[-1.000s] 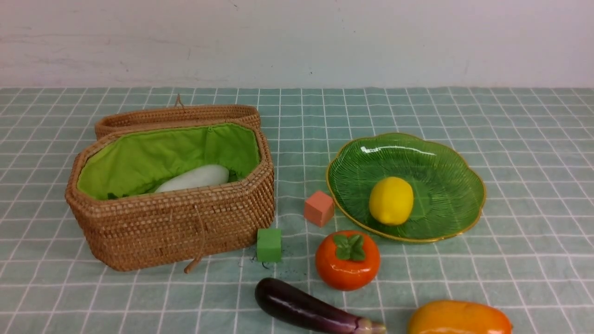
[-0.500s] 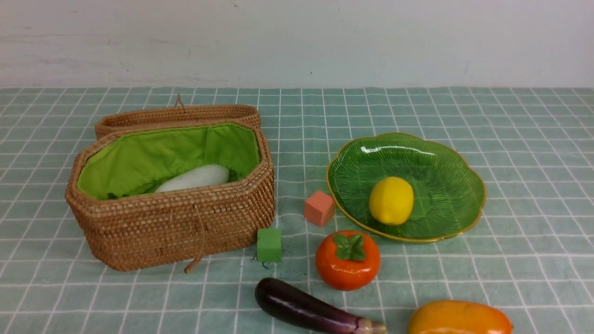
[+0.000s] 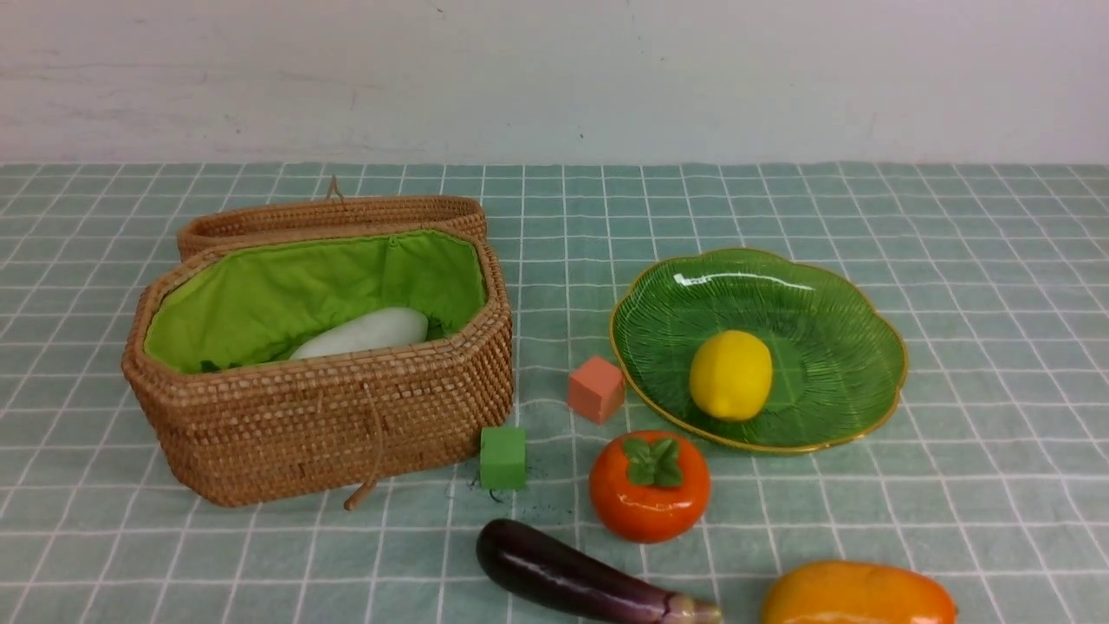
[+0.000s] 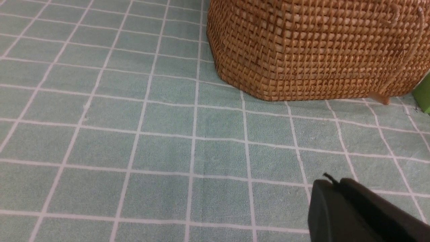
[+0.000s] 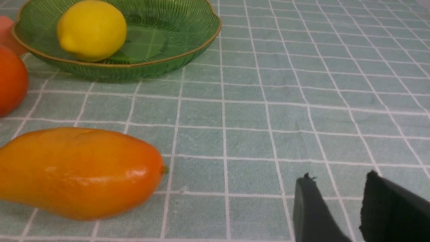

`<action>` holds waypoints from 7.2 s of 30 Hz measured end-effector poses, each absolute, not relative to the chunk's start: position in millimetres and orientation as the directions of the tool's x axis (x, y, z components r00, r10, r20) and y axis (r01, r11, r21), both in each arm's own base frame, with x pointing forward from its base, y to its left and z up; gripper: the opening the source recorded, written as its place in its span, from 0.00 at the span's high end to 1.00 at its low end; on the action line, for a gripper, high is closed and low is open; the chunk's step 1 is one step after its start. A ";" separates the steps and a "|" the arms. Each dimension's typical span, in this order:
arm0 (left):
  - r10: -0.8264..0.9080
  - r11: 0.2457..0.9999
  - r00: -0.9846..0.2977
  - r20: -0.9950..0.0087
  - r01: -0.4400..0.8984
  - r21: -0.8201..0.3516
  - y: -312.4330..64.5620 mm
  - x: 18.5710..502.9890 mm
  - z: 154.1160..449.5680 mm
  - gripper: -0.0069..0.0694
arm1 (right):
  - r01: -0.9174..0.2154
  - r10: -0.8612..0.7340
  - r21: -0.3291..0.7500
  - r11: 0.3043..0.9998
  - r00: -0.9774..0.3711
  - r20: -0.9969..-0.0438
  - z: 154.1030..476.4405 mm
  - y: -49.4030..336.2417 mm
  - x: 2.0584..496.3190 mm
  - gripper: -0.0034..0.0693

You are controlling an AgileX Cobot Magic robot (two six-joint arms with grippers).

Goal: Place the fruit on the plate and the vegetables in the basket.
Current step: Use the right arm to grab a mango and put it into the right plate, then grab a tomato with your right arm and place it on the plate on the right.

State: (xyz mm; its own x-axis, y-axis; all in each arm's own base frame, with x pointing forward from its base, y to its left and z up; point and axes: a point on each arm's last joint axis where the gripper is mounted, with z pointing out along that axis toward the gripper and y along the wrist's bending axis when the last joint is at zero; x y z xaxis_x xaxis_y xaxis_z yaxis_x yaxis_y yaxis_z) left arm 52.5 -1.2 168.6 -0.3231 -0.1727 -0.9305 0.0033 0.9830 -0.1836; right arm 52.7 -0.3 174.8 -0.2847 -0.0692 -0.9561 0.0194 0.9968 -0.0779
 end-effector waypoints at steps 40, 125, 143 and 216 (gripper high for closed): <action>-0.173 0.983 -0.323 -0.930 0.003 -0.184 -1.2 52.5 168.6 0.88 | -0.145 0.065 0.100 0.984 -0.227 -0.972 360.5 14.4 99.3 0.62; -0.172 0.983 -0.323 -0.931 0.003 -0.183 -1.2 52.5 168.6 0.82 | -0.184 -0.083 0.126 0.975 -0.826 -0.557 276.9 85.2 399.4 0.06; -0.171 0.983 -0.323 -0.931 0.003 -0.182 -1.2 52.5 168.6 0.79 | -0.201 -0.103 0.395 0.897 -0.961 -0.257 241.2 185.9 300.1 0.13; -0.168 0.984 -0.322 -0.932 0.003 -0.179 -1.1 52.5 168.6 0.72 | 0.005 0.394 0.594 0.805 -0.753 -0.527 219.8 55.0 412.4 0.05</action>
